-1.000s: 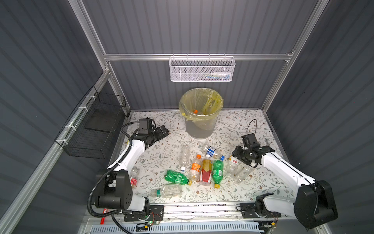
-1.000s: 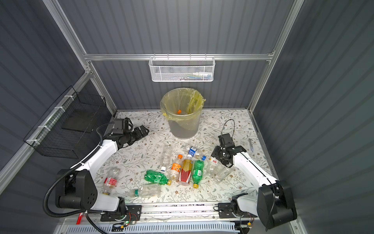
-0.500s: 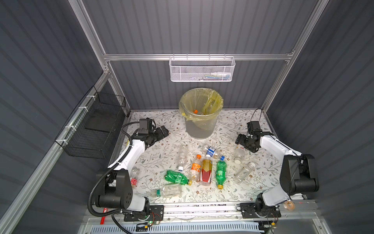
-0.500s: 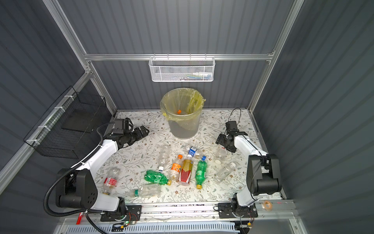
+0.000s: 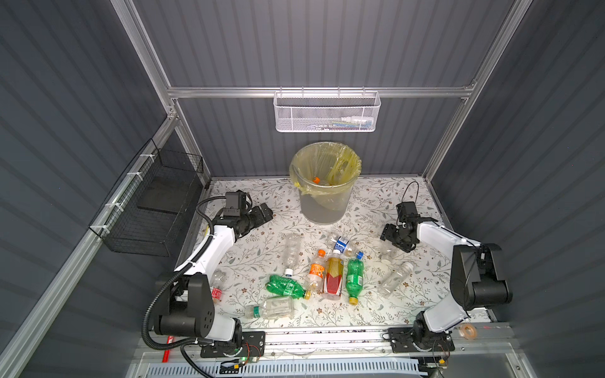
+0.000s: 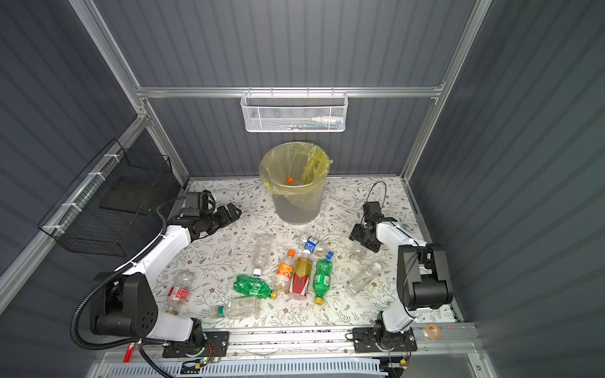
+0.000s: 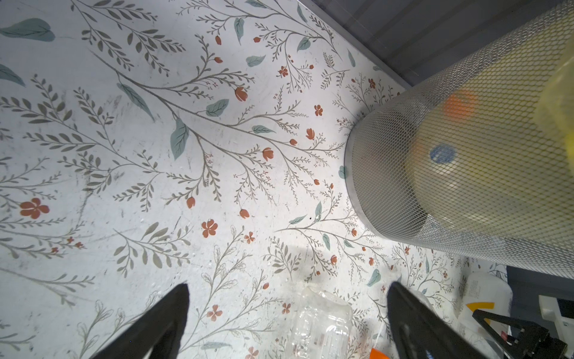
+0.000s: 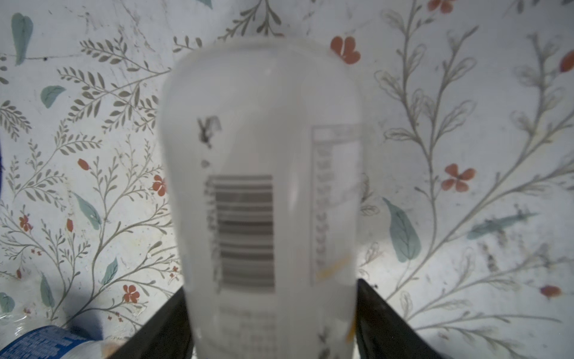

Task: Throw the plastic bottles in the bin
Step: Move the plastic bottle to the middle-right of the table, then pick up the plastic bottle from the middle-right of the table.

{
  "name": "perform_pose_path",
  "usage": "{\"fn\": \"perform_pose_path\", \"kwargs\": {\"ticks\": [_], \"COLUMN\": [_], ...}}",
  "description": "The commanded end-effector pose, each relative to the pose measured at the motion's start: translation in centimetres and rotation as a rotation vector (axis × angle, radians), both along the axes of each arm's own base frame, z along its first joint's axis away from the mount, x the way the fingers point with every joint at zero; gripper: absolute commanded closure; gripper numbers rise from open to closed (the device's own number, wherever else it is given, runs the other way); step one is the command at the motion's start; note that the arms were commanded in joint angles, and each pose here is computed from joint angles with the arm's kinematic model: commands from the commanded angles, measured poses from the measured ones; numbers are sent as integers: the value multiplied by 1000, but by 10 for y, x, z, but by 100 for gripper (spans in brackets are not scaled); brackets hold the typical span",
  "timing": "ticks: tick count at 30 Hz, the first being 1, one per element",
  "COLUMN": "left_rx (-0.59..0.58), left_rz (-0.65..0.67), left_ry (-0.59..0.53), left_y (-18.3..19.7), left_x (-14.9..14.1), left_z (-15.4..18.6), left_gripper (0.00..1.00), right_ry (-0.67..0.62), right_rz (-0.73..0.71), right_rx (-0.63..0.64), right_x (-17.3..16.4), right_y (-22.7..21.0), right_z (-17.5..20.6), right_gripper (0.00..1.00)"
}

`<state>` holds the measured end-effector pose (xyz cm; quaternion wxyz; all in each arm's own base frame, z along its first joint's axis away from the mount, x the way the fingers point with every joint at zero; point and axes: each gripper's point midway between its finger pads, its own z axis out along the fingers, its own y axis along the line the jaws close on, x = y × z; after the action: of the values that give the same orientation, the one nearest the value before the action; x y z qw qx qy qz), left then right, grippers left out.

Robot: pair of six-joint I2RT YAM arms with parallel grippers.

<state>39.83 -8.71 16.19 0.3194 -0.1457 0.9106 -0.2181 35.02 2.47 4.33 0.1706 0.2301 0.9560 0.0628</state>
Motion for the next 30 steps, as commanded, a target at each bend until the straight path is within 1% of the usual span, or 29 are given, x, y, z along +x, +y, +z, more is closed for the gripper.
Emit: {"fn": "perform_pose_path", "kwargs": {"ticks": [1,6,10,16,19,21,23,24,26,27,28,29,30], "left_rx": [16,18,17,13,5,2,3,4,5,5,5,8,16], "left_rz": [-11,-10,-12,-27,-38,-44,-53,-59,-70,-74,-83,-93,-101], "left_ry": [34,45,51,50,43,38,37,39,36,38,41,40,45], "left_y": [3,3,3,1,-1,-2,-3,-4,-5,-6,-8,-11,-13], "left_x": [-5,-8,-9,-10,-9,-9,-11,-12,-13,-14,-16,-17,-18], "left_z": [-10,-15,-18,-23,-24,-24,-24,-25,-25,-25,-27,-27,-29], "left_gripper": [1,1,1,1,1,1,1,1,1,1,1,1,1], "right_ry": [-1,-26,-56,-79,-116,-168,-264,-340,-508,-576,-643,-687,-705], "right_rz": [-7,-18,-40,-70,-41,-5,53,77,152,190,253,301,321], "right_rx": [8,28,75,125,137,123,108,102,121,154,217,266,275], "right_x": [0,3,0,-16,-14,-5,13,26,49,58,64,67,70], "right_y": [2,2,-1,-9,-4,0,9,13,35,47,67,83,91], "right_z": [-2,7,16,24,48,83,142,181,276,315,355,387,404], "right_gripper": [27,36,40,43,44,45,44,44,41,36,29,21,10]}}
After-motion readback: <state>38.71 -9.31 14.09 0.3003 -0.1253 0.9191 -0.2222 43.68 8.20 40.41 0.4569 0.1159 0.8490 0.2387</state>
